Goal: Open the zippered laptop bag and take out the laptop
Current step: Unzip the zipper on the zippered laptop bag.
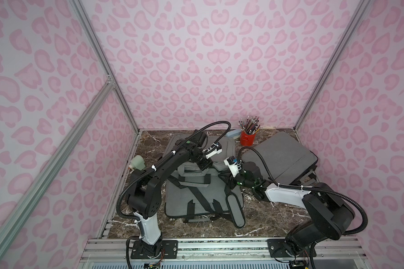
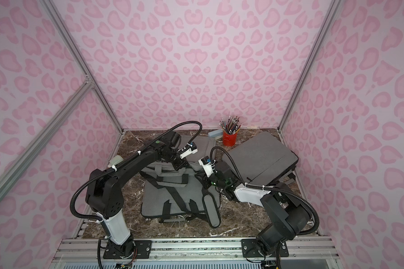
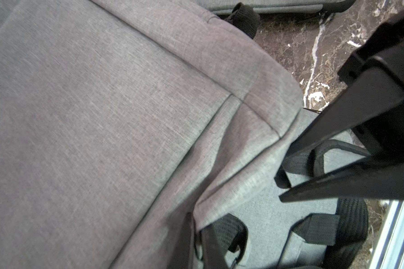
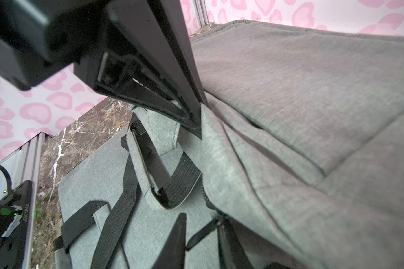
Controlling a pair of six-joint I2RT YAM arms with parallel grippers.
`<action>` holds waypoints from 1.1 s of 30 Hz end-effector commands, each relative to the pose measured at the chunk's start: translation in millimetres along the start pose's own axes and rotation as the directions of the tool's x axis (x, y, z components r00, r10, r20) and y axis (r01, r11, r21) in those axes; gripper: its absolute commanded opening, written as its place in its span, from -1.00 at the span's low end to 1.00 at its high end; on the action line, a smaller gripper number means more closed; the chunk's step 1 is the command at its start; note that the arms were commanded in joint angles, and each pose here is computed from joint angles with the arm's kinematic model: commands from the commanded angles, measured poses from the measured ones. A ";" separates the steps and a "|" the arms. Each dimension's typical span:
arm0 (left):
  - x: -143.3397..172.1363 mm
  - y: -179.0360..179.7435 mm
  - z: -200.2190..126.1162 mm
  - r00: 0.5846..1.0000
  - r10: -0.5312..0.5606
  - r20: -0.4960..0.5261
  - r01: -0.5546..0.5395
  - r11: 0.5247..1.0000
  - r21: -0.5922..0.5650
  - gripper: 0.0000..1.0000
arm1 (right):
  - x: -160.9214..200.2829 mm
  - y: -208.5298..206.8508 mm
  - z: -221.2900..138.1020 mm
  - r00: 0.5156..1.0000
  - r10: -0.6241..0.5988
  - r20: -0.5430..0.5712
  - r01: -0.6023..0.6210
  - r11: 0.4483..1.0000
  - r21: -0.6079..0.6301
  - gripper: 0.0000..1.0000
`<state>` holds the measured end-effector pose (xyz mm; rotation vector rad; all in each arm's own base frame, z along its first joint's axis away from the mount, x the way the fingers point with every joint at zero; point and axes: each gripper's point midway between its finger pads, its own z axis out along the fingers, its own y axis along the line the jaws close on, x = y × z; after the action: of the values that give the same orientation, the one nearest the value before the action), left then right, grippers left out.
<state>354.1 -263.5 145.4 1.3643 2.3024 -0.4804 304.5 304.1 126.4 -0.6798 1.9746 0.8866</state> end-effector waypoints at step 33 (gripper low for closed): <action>9.7 8.3 0.6 0.992 -0.117 0.041 0.121 0.987 -0.109 -0.58 | -21.1 -53.7 -2.6 0.665 0.745 0.058 -0.746 0.665 0.016 -0.09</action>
<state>350.6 -250.9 130.9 1.2107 2.3817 -0.4165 356.0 264.8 128.7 0.2486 2.2242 1.2614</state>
